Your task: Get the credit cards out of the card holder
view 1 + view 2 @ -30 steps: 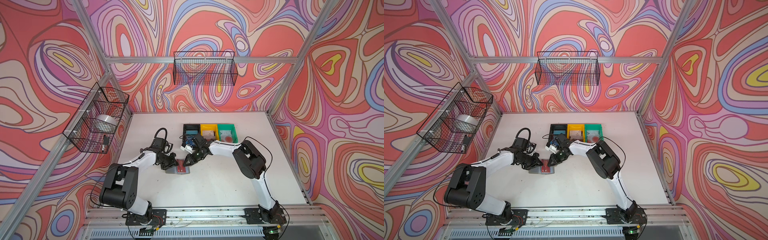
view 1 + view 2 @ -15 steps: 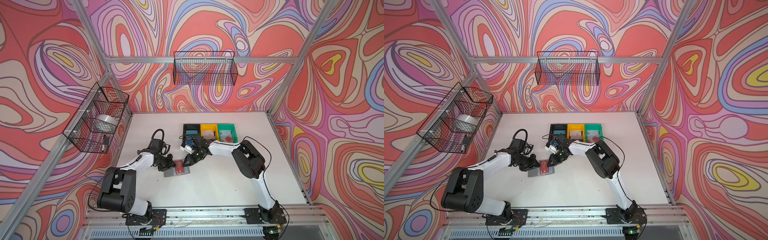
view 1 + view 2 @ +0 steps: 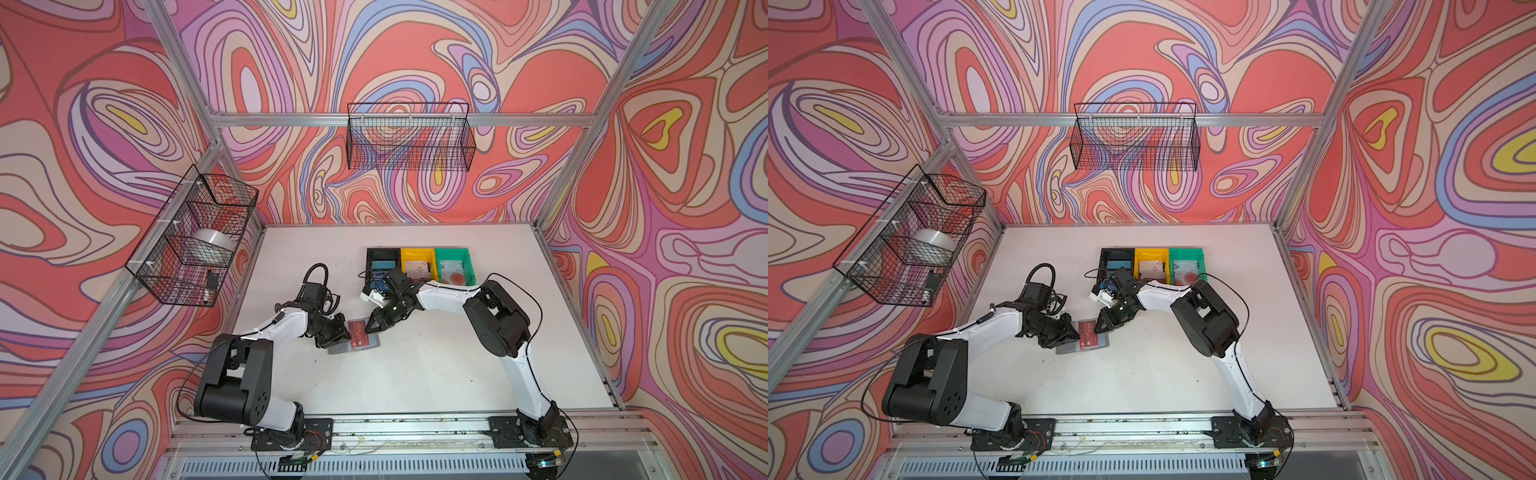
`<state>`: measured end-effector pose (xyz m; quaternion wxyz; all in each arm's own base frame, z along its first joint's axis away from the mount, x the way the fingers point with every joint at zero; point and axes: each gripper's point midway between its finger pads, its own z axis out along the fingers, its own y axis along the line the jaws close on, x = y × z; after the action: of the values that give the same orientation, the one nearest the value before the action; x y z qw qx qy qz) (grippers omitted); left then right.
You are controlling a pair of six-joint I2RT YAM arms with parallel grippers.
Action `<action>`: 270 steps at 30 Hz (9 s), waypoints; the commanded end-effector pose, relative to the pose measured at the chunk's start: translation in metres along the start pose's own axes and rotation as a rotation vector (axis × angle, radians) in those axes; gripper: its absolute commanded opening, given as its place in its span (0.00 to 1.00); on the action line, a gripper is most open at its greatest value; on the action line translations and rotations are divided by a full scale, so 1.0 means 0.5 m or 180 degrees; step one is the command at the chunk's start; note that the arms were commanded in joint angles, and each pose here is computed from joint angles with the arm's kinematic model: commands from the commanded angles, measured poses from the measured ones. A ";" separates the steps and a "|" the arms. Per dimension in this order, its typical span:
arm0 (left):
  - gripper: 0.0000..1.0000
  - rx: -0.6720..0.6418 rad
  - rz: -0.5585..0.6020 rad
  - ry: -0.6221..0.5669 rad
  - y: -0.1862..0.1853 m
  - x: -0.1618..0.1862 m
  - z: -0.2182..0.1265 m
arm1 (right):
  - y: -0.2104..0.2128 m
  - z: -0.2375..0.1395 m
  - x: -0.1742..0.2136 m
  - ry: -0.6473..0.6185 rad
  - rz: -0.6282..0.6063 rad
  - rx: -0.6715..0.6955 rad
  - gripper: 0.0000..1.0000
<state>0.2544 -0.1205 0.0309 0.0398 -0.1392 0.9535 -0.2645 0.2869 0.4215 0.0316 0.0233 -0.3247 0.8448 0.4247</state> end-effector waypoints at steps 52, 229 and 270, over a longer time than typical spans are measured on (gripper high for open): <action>0.00 -0.0088 -0.0130 -0.0033 0.041 -0.006 0.011 | -0.056 0.033 0.057 0.0255 0.0288 0.0180 0.19; 0.00 0.2743 0.1130 -0.2643 -0.438 -0.179 -0.304 | 0.212 -0.419 -0.252 -0.2501 0.0236 -0.2183 0.01; 0.00 0.1835 0.2402 -0.0126 -0.524 -0.165 -0.030 | -0.058 -0.608 -0.059 -0.2005 0.0669 0.1276 0.30</action>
<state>0.4093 -0.2968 0.1881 0.2185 0.1922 0.8248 -0.4848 0.3952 0.2092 0.2122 0.2938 -0.0750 0.8887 0.3441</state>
